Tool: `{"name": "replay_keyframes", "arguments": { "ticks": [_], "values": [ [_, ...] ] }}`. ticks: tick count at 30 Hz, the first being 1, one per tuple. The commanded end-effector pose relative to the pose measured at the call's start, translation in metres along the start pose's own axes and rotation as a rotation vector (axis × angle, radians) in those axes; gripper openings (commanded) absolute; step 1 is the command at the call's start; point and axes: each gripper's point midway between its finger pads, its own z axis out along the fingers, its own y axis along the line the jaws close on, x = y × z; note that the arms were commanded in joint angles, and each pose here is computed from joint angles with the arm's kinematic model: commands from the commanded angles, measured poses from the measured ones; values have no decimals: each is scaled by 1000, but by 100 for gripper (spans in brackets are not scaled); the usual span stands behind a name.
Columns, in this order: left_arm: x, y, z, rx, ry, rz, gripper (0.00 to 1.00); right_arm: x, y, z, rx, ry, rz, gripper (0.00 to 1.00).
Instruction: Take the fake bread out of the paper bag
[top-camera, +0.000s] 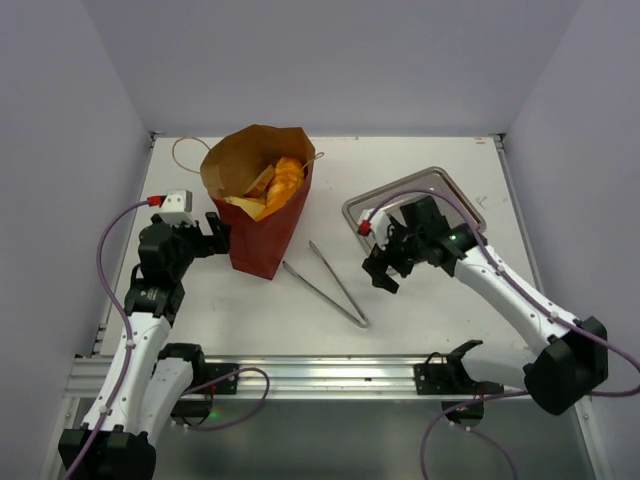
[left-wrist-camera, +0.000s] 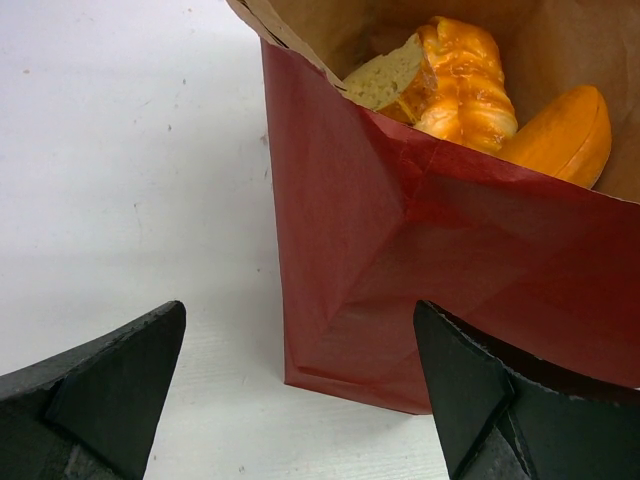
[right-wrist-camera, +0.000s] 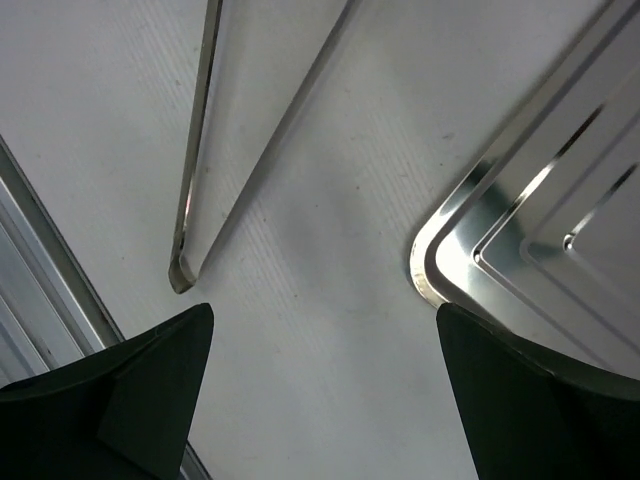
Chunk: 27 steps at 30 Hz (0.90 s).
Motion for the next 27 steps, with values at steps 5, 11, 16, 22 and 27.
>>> {"name": "replay_keyframes", "arguments": {
  "ticks": [5,11,16,22,27],
  "values": [
    [-19,-3,1,12,-63,33,100,-16,7,57,89,97,100,99],
    [-20,-3,0,9,-68,35,100,-26,50,101,57,83,107,99],
    [-22,-3,-1,11,-75,39,100,-26,67,124,56,120,129,99],
    [-25,-5,-3,20,-84,40,100,-8,63,149,129,235,127,99],
    [-26,-7,-4,29,-91,41,100,7,67,158,127,268,119,99]
  ]
}}
